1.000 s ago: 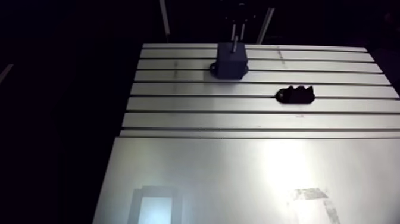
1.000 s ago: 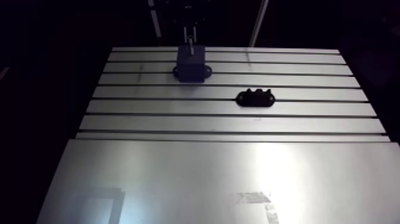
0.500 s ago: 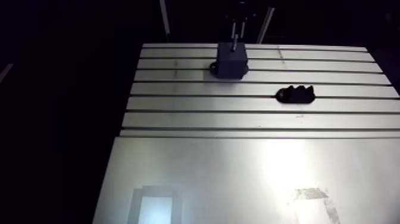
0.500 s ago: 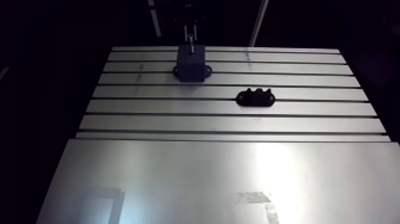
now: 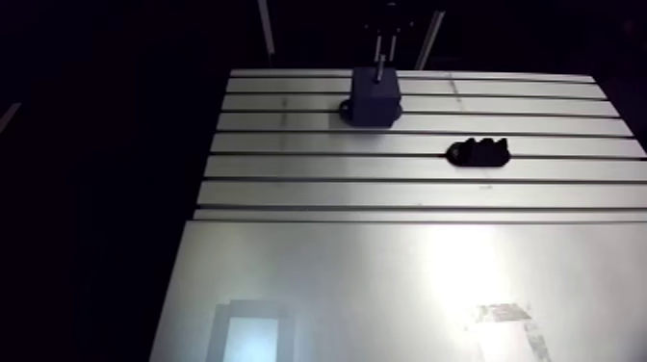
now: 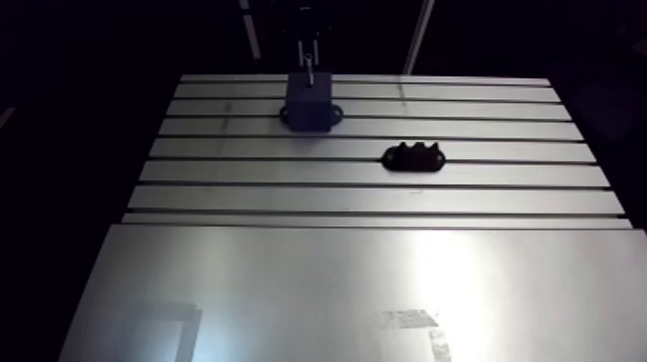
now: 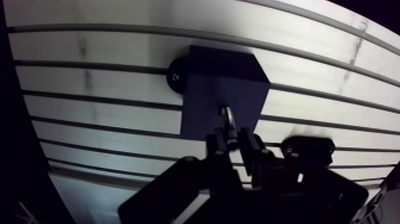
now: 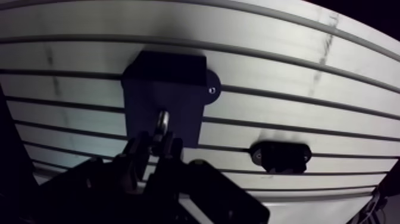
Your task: Pick up the M10 bolt and insert it into the hole until fully seated.
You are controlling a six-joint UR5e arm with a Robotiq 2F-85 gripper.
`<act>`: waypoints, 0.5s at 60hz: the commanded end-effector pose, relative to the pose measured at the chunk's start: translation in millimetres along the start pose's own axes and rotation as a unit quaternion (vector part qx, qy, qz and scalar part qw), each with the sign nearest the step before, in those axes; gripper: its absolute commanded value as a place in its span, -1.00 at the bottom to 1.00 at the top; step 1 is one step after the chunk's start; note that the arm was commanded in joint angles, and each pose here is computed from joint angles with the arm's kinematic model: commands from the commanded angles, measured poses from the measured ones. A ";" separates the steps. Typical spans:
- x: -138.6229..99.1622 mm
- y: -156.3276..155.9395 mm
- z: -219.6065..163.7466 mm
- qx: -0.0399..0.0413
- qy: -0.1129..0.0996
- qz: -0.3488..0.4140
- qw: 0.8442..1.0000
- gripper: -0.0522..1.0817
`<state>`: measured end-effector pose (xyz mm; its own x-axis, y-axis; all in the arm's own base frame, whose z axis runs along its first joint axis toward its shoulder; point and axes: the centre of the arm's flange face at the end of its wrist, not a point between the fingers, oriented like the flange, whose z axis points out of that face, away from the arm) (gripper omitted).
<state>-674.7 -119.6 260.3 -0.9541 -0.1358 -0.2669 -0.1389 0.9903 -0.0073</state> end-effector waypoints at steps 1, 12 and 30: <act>-0.7 -0.1 -1.8 0.001 0.000 0.000 1.000 0.99; -1.2 0.7 -2.0 0.002 -0.003 0.001 1.000 0.99; -2.8 0.4 -4.3 0.003 -0.002 0.000 1.000 0.99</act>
<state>-673.9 -119.0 263.5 -0.9531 -0.1350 -0.2709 -0.1373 0.9905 -0.0108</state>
